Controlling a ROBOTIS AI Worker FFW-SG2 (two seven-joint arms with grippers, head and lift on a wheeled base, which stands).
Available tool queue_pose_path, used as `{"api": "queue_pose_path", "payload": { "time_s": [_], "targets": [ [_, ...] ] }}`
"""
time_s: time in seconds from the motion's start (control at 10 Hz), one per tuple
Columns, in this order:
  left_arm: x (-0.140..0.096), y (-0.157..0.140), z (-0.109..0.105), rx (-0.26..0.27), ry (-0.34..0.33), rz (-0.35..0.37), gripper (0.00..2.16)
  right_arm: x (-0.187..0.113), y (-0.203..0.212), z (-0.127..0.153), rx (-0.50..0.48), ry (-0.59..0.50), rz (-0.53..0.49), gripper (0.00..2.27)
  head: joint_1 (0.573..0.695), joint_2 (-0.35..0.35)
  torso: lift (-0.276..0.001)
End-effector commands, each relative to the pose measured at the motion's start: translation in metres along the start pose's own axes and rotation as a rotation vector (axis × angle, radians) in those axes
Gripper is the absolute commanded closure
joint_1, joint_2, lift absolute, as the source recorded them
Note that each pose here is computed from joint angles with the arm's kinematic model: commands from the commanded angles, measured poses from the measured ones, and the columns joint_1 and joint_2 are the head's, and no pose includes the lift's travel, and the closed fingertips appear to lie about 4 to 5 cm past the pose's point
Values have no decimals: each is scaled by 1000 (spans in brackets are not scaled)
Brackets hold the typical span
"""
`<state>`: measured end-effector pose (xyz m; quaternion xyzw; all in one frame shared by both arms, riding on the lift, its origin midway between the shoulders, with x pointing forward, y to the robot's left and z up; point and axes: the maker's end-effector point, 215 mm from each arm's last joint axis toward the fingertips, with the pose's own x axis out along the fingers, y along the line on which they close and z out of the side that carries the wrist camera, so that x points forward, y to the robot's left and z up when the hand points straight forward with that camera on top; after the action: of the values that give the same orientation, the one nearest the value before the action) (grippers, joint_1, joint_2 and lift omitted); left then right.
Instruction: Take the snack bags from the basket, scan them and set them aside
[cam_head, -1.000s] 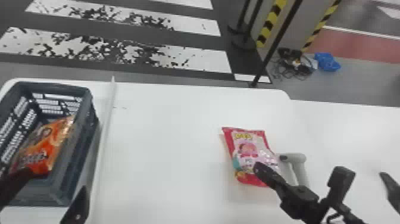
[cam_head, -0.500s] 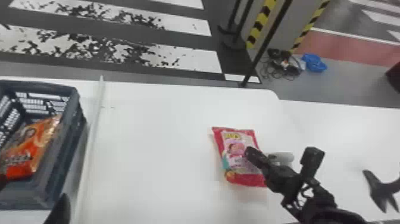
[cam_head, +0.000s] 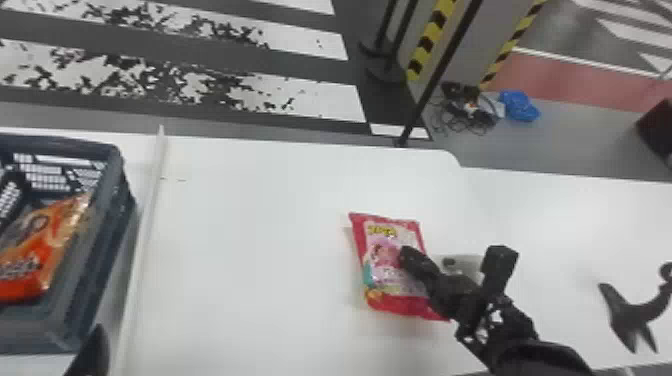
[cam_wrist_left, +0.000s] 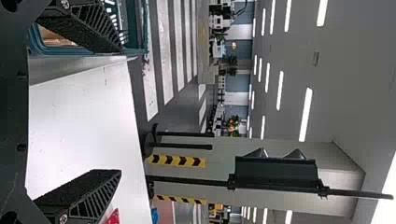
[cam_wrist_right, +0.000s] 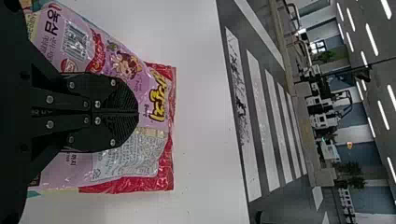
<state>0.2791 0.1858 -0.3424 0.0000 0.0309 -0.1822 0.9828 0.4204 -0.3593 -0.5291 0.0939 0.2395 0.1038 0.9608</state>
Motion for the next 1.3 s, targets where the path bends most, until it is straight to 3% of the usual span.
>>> {"api": "queue_pose_path", "payload": {
  "time_s": [0.0,0.4,0.8,1.0,1.2],
  "targets": [
    [6,-2,0,-7,-10,-3,70,-9,5,-19,0,17,4,2246,695,-282,-75],
    [11,3,-12,-16,-5,-4,70,-35,26,-47,-18,31,33,2246,695,-290,-75],
    [11,3,-9,-12,-9,-13,70,-40,78,-54,-59,30,119,2246,695,-216,-75],
    [8,3,-6,-7,-20,-18,70,-39,66,-49,-74,29,94,2246,695,-191,-75],
    [6,1,-2,-7,-31,-21,70,-47,47,-42,-64,20,64,2246,695,-212,-75]
  ]
}}
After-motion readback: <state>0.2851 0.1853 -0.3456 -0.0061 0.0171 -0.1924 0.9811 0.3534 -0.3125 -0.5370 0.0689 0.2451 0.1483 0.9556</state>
